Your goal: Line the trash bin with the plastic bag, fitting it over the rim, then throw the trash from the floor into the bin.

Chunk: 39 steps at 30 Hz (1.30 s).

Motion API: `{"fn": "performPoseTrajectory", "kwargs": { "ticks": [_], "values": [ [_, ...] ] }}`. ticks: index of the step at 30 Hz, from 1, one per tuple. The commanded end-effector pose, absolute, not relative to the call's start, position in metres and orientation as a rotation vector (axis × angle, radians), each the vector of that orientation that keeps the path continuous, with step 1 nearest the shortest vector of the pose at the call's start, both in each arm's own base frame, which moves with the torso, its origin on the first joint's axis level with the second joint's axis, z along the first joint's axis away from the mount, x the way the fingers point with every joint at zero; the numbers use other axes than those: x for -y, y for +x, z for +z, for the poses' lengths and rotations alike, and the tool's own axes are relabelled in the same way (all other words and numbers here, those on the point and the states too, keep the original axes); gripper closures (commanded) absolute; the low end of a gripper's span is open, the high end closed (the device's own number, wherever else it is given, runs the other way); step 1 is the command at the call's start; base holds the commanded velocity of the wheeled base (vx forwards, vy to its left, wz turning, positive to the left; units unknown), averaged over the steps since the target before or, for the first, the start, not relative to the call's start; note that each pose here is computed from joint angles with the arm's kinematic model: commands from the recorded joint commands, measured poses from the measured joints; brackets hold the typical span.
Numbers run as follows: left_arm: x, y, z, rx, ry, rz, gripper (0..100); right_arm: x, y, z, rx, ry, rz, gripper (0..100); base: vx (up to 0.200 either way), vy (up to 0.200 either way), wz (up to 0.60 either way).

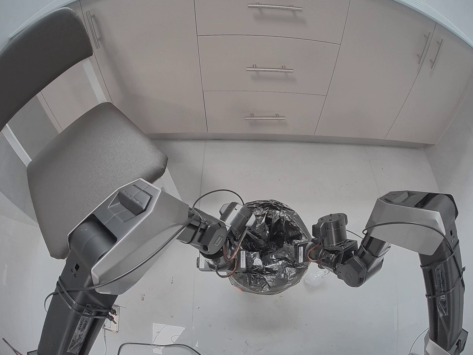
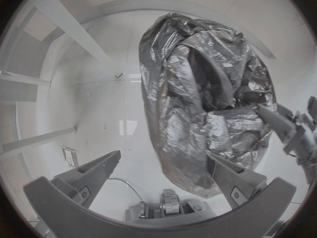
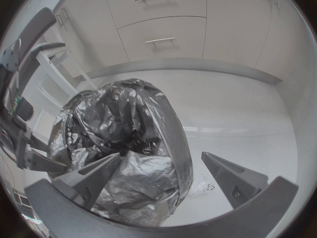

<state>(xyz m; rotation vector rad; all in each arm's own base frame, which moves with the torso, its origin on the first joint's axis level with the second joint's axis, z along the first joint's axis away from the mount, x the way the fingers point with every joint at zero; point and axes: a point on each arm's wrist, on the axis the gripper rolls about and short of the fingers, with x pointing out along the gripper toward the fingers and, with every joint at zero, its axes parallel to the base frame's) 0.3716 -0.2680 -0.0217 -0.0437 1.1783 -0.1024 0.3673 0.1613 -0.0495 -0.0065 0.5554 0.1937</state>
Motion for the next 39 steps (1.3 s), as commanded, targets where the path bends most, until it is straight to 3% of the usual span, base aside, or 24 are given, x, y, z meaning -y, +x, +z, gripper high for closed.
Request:
{"fn": "performPoseTrajectory", "kwargs": {
  "ticks": [1,13,22,39],
  "values": [
    [0.272,0.36,-0.004,-1.166,-0.08,-0.139,0,-0.154,0.37,-0.073,-0.601,-0.035,0.173,0,0.0,0.0,0.0],
    [0.266,0.362,-0.003,-1.138,-0.135,-0.179,0,-0.145,0.373,-0.071,-0.706,-0.062,0.141,0,0.0,0.0,0.0],
    [0.264,0.364,-0.004,-1.131,-0.149,-0.187,0,-0.145,0.374,-0.07,-0.704,-0.085,0.128,0,0.0,0.0,0.0],
    [0.249,0.365,0.004,-1.087,-0.201,-0.199,0,-0.161,0.371,-0.063,-0.571,-0.038,0.173,0,0.0,0.0,0.0]
  ]
}}
